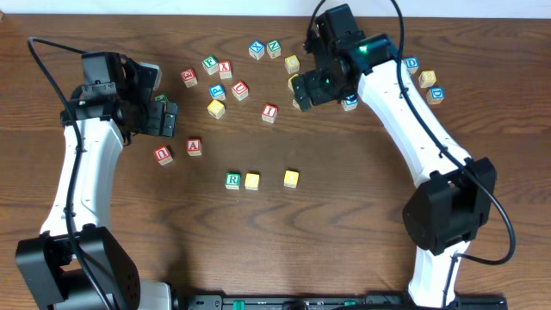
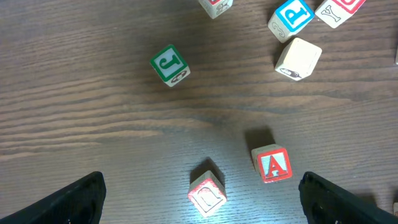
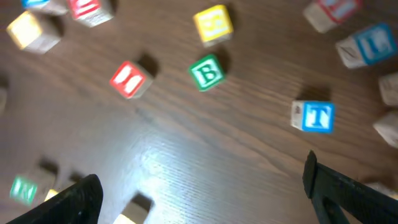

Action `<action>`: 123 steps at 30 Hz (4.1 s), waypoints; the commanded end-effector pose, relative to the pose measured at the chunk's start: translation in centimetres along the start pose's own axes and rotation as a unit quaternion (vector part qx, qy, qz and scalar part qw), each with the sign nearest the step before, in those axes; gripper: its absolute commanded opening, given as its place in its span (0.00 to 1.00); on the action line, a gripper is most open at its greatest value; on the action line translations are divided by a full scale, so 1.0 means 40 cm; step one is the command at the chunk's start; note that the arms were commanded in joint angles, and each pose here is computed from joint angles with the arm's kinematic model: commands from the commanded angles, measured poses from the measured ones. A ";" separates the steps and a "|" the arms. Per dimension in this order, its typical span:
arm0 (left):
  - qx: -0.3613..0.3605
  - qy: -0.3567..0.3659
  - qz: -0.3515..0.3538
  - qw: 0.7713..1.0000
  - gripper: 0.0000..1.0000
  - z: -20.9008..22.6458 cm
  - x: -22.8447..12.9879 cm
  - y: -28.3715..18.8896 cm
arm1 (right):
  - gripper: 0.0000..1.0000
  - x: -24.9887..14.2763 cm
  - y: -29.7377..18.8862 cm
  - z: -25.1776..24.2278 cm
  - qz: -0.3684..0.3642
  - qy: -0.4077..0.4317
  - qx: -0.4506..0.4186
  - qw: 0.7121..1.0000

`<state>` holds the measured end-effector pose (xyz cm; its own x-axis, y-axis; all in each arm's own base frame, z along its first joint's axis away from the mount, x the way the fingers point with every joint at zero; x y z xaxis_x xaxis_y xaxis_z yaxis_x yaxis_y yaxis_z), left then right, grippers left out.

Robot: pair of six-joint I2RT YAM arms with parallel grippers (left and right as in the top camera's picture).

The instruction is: Spell out ROBOT

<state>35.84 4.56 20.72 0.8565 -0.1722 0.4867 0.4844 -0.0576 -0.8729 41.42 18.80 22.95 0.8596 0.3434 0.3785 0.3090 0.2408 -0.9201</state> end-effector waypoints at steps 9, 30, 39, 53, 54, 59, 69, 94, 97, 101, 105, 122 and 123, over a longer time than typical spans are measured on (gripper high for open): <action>-0.005 0.004 -0.005 1.000 0.98 0.000 0.014 -0.001 | 0.99 0.031 -0.008 0.013 -0.030 -0.104 0.029 0.994; -0.005 0.004 -0.005 1.000 0.98 0.000 0.014 -0.001 | 0.99 0.010 0.156 -0.018 0.028 -0.123 0.050 0.991; -0.005 0.004 -0.005 1.000 0.98 0.000 0.014 -0.001 | 0.99 0.042 0.148 -0.019 -0.007 -0.131 0.044 0.990; -0.005 0.004 -0.005 1.000 0.98 0.000 0.014 -0.001 | 0.99 0.038 0.220 -0.036 0.027 -0.138 0.038 0.989; -0.005 0.004 -0.005 1.000 0.98 0.000 0.014 -0.001 | 0.99 0.033 0.229 -0.037 0.033 -0.137 0.039 0.989; -0.005 0.004 -0.005 1.000 0.98 0.000 0.014 -0.001 | 0.98 0.015 0.269 -0.035 0.053 -0.151 0.057 0.986; -0.005 0.004 -0.005 1.000 0.98 0.000 0.014 -0.001 | 0.92 0.023 0.274 -0.035 0.042 -0.160 0.056 0.985; -0.005 0.004 -0.005 1.000 0.98 0.000 0.014 -0.001 | 0.84 0.060 0.278 -0.032 -0.007 -0.231 0.055 0.971; -0.005 0.004 -0.005 1.000 0.98 0.000 0.014 -0.001 | 0.84 0.057 0.286 -0.034 -0.004 -0.230 0.055 0.972; -0.005 0.004 -0.005 1.000 0.98 0.000 0.014 -0.001 | 0.82 0.046 0.318 -0.039 0.009 -0.228 0.057 0.972; -0.005 0.004 -0.005 1.000 0.97 0.000 0.014 -0.001 | 0.78 0.030 0.356 -0.041 0.024 -0.222 0.061 0.973; -0.005 0.004 -0.005 1.000 0.98 0.000 0.014 -0.001 | 0.65 0.042 0.368 -0.047 0.010 -0.214 0.059 0.975; -0.005 0.004 -0.005 1.000 0.98 0.000 0.014 -0.001 | 0.64 0.041 0.368 -0.047 0.010 -0.213 0.059 0.975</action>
<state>35.84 4.57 20.72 0.8565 -0.1722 0.4866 0.4844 -0.0572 -0.8730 47.95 21.26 9.44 0.6057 0.7008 0.3768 0.2163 0.3108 -0.9256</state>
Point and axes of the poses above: each gripper's point midway between its finger pads, its own y axis out along the fingers, its own z axis along the line the jaws close on, x = y × z, the point moved 8 cm from there along -y, back along the fingers
